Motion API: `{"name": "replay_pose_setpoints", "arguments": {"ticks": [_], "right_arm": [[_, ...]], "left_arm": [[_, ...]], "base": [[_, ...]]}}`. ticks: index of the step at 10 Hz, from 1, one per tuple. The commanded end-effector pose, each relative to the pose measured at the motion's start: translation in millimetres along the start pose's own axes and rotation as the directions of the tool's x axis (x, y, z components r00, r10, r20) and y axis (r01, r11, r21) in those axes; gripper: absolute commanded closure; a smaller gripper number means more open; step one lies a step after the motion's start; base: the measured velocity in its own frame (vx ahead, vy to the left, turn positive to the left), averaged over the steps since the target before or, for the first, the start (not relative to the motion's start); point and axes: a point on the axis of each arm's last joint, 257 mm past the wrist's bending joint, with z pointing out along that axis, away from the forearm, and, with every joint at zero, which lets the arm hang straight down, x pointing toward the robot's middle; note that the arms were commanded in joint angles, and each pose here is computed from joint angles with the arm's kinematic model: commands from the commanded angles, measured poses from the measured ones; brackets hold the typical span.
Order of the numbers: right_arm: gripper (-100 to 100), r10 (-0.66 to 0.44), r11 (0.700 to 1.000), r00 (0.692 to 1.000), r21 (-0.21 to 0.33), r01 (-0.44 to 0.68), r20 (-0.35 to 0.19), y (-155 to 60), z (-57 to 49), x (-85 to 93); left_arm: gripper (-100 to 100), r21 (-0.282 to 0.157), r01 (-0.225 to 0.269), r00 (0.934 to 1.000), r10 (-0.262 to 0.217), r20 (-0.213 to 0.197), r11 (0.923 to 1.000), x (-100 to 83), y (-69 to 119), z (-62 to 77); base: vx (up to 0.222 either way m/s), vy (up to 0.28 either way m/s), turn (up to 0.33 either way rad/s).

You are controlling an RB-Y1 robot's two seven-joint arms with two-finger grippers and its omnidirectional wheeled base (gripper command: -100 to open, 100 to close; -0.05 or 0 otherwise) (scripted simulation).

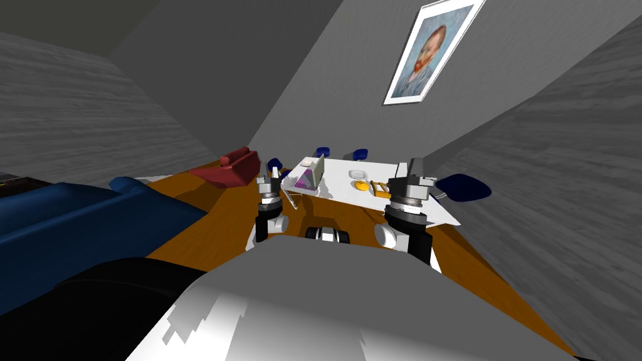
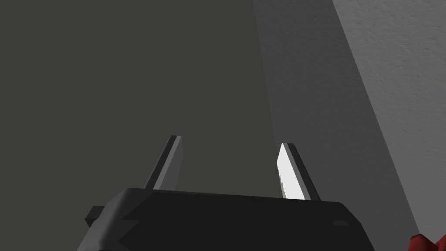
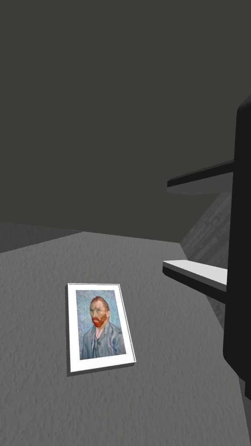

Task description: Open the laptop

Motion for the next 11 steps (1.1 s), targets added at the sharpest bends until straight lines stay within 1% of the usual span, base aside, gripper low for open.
{"name": "replay_pose_setpoints", "arguments": {"ticks": [1,2,3,4,6,7,8,9,10,11], "right_arm": [[0,0.000,1.000,1.000,0.000,0.000,0.000,0,0.0,0.0],[0,0.000,1.000,1.000,0.001,0.000,0.000,0,-0.1,0.0],[0,0.000,1.000,1.000,0.001,0.000,0.000,0,-0.1,0.0],[0,0.000,1.000,1.000,0.001,0.000,0.000,0,-0.1,0.0],[0,0.000,1.000,1.000,0.001,0.000,0.000,0,-0.1,0.0],[0,0.000,1.000,1.000,0.001,0.000,0.000,0,-0.1,0.0],[0,0.000,1.000,1.000,0.001,0.000,0.000,0,-0.1,0.0],[0,0.000,1.000,1.000,0.001,0.000,0.000,0,-0.1,0.0],[0,0.000,1.000,1.000,0.001,0.000,0.000,0,-0.1,0.0],[0,0.000,1.000,1.000,0.001,0.000,0.000,0,-0.1,0.0]], "left_arm": [[-100,-0.015,-0.028,0.9987,0.027,-0.043,0.9995,5.2,5.6,-0.7],[-100,-0.025,-0.042,0.9973,0.041,-0.060,0.9988,7.3,9.3,-1.2],[-100,-0.049,-0.075,0.9932,0.071,-0.092,0.9959,10.9,18.6,-2.9],[-100,-0.078,-0.112,0.9874,0.103,-0.121,0.9906,13.6,29.8,-5.3],[-100,-0.108,-0.152,0.9798,0.135,-0.148,0.9825,15.6,42.0,-8.3],[-100,-0.138,-0.192,0.9706,0.167,-0.174,0.9717,16.8,54.6,-11.7],[-100,-0.166,-0.231,0.9599,0.197,-0.199,0.9586,17.5,66.9,-15.5],[-100,-0.191,-0.270,0.9479,0.225,-0.225,0.9438,17.6,78.6,-19.4],[-100,-0.202,-0.288,0.9415,0.238,-0.238,0.9359,17.5,84.1,-21.4],[-100,-0.222,-0.324,0.9279,0.263,-0.264,0.9195,17.1,94.6,-25.4]], "base": [[0.016,-0.015,-0.017],[0.025,-0.030,-0.021],[0.035,-0.036,-0.040],[0.054,-0.056,-0.052],[0.053,-0.057,-0.028],[0.052,-0.072,-0.052],[0.063,-0.065,-0.045],[0.064,-0.076,-0.060],[0.052,-0.068,-0.030],[0.049,-0.059,-0.036]]}}
